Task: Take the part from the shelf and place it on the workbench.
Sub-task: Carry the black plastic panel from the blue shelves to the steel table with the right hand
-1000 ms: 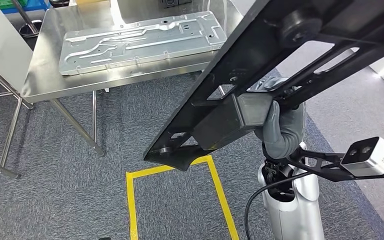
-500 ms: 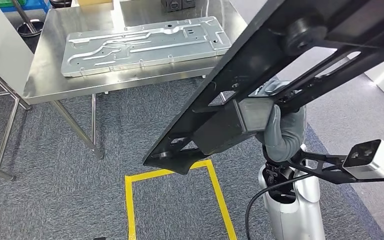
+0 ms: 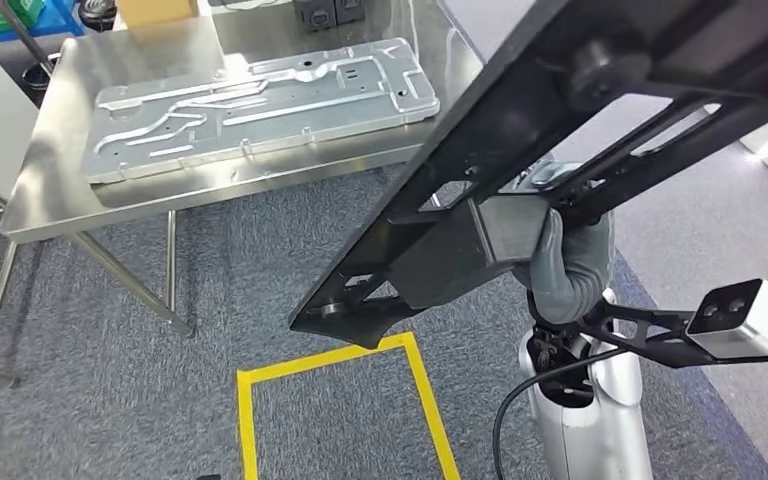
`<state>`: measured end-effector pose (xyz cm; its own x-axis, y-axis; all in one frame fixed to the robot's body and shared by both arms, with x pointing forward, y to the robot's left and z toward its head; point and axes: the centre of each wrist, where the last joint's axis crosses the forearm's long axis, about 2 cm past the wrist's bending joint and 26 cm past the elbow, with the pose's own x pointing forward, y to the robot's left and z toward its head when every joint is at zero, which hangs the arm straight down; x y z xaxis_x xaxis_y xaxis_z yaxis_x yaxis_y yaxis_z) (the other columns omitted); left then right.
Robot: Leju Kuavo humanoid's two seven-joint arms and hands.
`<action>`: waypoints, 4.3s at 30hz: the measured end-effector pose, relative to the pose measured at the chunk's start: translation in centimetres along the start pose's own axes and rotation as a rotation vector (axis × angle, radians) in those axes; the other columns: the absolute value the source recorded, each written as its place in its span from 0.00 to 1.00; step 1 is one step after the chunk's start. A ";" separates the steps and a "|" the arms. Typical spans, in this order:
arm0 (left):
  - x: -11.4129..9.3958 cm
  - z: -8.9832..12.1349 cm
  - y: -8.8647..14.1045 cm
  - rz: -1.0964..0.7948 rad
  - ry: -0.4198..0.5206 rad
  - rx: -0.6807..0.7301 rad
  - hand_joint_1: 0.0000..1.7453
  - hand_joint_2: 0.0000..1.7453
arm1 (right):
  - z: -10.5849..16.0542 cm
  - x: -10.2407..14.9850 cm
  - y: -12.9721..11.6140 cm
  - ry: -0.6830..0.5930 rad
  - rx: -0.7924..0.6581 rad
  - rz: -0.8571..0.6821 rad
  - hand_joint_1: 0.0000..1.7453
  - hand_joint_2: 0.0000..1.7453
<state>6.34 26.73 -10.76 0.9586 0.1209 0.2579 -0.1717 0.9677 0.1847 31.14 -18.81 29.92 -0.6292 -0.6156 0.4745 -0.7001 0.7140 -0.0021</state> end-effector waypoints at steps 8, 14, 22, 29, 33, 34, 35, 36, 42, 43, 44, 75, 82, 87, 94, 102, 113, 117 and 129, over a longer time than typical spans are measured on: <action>-0.3 0.0 0.3 0.001 0.007 0.006 0.00 1.00 | 0.0 0.0 0.0 0.000 0.006 -0.001 1.00 1.00; 0.2 -0.1 0.2 0.003 -0.004 0.004 0.00 1.00 | -0.3 0.2 0.0 -0.011 0.013 0.003 1.00 1.00; 0.2 0.0 -0.1 0.004 -0.002 -0.005 0.00 1.00 | 0.0 0.2 0.0 -0.002 0.011 0.002 1.00 1.00; 0.4 0.0 -0.1 0.005 -0.008 -0.007 0.00 1.00 | -0.2 0.4 0.0 -0.019 0.021 0.010 1.00 1.00; 0.2 0.0 -0.1 0.004 -0.005 -0.007 0.00 1.00 | -0.1 0.4 0.1 -0.016 0.027 0.026 1.00 1.00; 0.3 0.0 -0.1 0.004 -0.006 -0.007 0.00 1.00 | -0.1 0.4 0.1 -0.015 0.028 0.029 1.00 1.00; 0.4 0.0 -0.2 0.004 -0.008 -0.007 0.00 1.00 | -0.1 0.4 0.1 -0.015 0.030 0.032 1.00 1.00; 0.5 0.0 -0.2 0.005 -0.011 -0.008 0.00 1.00 | -0.1 0.4 0.1 -0.015 0.031 0.035 1.00 1.00; 0.5 0.0 -0.2 0.006 -0.011 -0.008 0.00 1.00 | -0.3 0.5 0.1 -0.021 0.038 0.042 1.00 1.00; 0.5 0.0 -0.2 0.006 -0.011 -0.008 0.00 1.00 | -0.3 0.5 0.1 -0.022 0.038 0.043 1.00 1.00; 0.5 0.0 -0.2 0.006 -0.012 -0.008 0.00 1.00 | -0.2 0.5 0.1 -0.022 0.038 0.043 1.00 1.00; 0.2 0.1 -0.6 0.023 -0.012 -0.011 0.00 1.00 | -0.7 1.1 0.4 -0.072 0.049 0.044 1.00 1.00; 0.2 0.2 -0.7 0.021 -0.011 -0.017 0.00 1.00 | -0.7 1.2 0.4 -0.073 0.051 0.046 1.00 1.00; 0.2 0.2 -0.7 0.021 -0.011 -0.016 0.00 1.00 | -0.8 1.2 0.4 -0.078 0.053 0.048 1.00 1.00; 0.0 0.2 -0.6 0.020 -0.006 -0.014 0.00 1.00 | -0.8 1.2 0.4 -0.075 0.053 0.050 1.00 1.00; 0.0 0.1 -0.5 0.020 -0.006 -0.011 0.00 1.00 | -0.9 1.2 0.4 -0.080 0.061 0.066 1.00 1.00; 0.1 0.2 -0.7 0.021 -0.008 -0.017 0.00 1.00 | -0.9 1.2 0.3 -0.077 0.066 0.076 1.00 1.00; 0.1 0.2 -0.8 0.021 -0.008 -0.019 0.00 1.00 | -0.9 1.2 0.3 -0.079 0.069 0.078 1.00 1.00; -0.2 0.2 -0.6 0.021 0.000 -0.016 0.00 1.00 | -0.9 1.1 0.4 -0.082 0.073 0.081 1.00 1.00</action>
<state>6.26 26.08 -10.75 0.9548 0.1413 0.2616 -0.1882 0.9684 0.1638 30.46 -18.85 31.27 -0.7083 -0.5838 0.3969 -0.6665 0.7383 -0.1035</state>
